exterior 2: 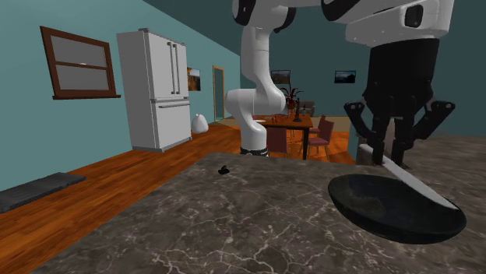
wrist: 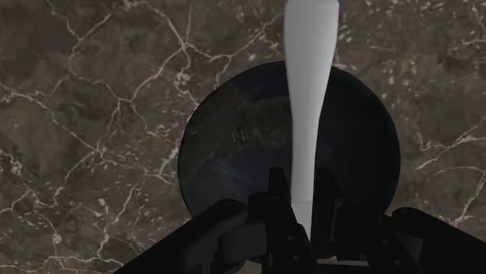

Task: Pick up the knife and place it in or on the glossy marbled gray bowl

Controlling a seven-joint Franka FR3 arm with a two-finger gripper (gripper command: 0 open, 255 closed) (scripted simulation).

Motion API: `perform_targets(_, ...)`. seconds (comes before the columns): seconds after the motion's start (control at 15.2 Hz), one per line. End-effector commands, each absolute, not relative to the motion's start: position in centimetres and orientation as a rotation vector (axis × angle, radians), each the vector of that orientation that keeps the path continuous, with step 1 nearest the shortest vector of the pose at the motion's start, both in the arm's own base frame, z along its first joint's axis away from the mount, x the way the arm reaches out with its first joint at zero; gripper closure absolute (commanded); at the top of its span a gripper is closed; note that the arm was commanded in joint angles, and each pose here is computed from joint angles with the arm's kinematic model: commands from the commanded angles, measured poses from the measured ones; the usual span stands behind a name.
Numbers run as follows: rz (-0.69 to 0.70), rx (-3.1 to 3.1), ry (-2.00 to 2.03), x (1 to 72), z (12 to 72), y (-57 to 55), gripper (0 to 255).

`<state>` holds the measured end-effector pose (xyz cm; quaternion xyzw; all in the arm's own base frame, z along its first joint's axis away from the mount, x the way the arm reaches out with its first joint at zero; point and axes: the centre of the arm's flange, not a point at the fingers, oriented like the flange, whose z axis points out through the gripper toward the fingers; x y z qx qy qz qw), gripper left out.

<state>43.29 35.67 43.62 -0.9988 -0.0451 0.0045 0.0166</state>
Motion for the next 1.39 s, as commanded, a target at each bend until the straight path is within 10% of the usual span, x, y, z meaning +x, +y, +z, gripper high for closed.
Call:
perform_targets(0.0,0.013,-3.105,-0.140,43.2,42.5,35.8,255)
perform_targets(0.92,0.013,-3.105,-0.140,43.2,38.9,35.8,255)
perform_targets(0.99,0.013,-3.105,-0.140,43.3,38.9,35.8,0)
perform_targets(1.32,0.013,-3.105,-0.140,43.2,38.9,35.8,0)
